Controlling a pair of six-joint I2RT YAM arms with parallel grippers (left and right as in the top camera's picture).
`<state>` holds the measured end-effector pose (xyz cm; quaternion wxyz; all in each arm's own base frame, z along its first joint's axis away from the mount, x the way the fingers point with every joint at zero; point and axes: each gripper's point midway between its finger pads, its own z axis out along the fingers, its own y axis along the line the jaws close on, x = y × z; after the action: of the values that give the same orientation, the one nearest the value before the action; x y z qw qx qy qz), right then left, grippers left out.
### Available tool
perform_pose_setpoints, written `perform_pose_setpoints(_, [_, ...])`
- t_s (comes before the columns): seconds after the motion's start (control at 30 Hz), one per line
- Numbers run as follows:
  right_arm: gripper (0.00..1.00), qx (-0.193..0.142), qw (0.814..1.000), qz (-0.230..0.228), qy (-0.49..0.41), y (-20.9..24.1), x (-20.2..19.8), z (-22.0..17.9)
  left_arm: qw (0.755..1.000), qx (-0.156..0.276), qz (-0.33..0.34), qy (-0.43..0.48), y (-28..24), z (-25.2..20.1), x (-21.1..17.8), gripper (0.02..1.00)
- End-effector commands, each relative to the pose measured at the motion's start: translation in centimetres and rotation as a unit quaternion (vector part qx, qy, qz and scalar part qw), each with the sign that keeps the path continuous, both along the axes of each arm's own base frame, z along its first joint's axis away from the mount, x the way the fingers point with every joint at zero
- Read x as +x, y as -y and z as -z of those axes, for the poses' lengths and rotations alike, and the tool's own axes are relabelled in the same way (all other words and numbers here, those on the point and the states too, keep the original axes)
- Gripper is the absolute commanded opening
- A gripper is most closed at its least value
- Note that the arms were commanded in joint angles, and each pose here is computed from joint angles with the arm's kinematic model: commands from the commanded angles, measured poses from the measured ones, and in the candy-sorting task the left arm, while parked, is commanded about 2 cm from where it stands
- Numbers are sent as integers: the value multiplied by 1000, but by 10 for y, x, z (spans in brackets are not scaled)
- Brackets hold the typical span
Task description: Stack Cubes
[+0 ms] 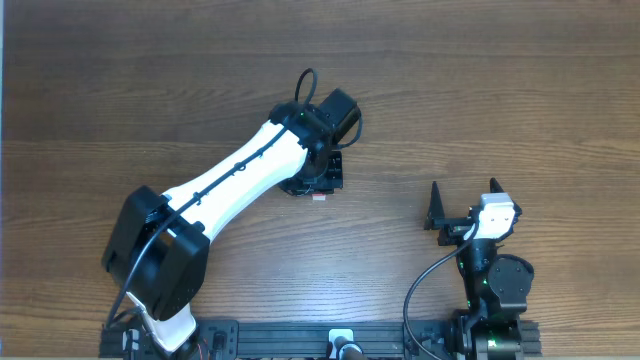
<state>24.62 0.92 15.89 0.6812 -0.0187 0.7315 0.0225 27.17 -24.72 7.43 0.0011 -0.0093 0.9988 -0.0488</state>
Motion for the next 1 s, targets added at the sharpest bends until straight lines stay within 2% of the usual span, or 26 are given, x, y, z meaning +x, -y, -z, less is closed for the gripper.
perform_pose_setpoints(0.03, [993,0,1000,-6,0,-2,0,1,1000,-8,2,2,4,0,7,38])
perform_pose_setpoints(1.0, [993,0,1000,-6,0,-2,0,1,1000,19,-2,10,-4,10,13,40])
